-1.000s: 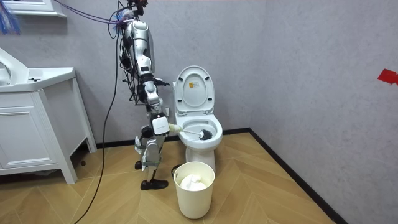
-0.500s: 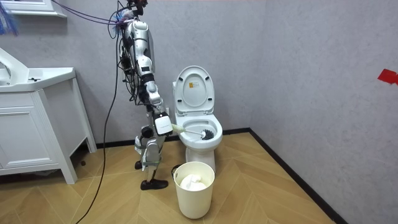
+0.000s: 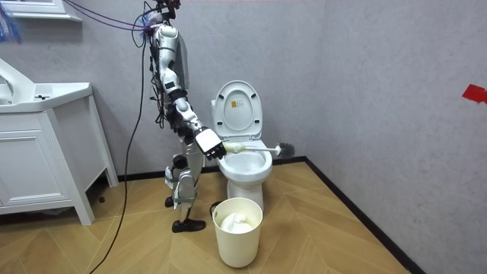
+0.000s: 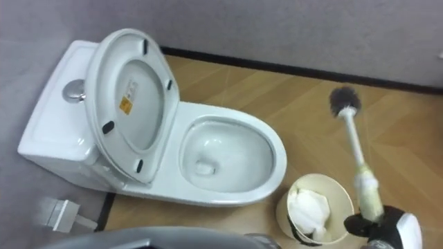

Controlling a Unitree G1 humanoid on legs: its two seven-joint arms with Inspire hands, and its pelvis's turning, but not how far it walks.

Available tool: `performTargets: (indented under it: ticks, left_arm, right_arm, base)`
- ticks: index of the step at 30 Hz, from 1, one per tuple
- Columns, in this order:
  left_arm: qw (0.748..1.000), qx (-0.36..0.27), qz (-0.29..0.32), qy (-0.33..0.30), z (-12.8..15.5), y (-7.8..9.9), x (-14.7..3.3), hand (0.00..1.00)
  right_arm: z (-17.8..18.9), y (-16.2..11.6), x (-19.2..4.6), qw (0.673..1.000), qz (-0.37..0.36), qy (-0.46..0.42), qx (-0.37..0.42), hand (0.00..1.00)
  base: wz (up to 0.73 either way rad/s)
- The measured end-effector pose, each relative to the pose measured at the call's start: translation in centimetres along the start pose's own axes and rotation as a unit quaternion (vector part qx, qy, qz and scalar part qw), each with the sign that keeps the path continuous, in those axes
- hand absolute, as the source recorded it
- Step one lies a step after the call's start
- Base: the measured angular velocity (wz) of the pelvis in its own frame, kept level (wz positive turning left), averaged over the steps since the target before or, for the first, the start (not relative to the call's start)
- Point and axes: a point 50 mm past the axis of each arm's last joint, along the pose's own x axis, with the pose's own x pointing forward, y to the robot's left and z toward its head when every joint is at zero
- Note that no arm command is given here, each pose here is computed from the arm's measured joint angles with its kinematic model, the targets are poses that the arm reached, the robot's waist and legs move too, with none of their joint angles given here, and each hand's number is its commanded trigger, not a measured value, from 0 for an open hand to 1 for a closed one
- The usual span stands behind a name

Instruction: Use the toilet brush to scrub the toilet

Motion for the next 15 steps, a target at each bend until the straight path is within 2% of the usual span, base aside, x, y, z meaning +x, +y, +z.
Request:
performTargets:
  ticks: [3, 7, 15]
  left_arm:
    - [1.0, 0.004, -0.013, -0.001, 0.0, -0.2, 0.0, 0.0]
    - [1.0, 0.01, -0.028, 0.002, -0.1, -0.3, 0.0, 0.0]
    - [0.999, 0.023, -0.032, 0.016, -0.1, -0.5, 0.0, 0.0]
  right_arm:
    - [0.2, -0.1, -0.5, 1.0, -0.026, -0.01, 0.013, 1.0]
    - [-0.1, 0.2, -0.8, 1.0, -0.024, -0.005, 0.013, 1.0]
    - [-3.2, 0.9, -2.0, 0.997, -0.008, 0.078, 0.018, 1.0]
  base:
    - [-0.3]
    - [-0.18]
    - [-0.05]
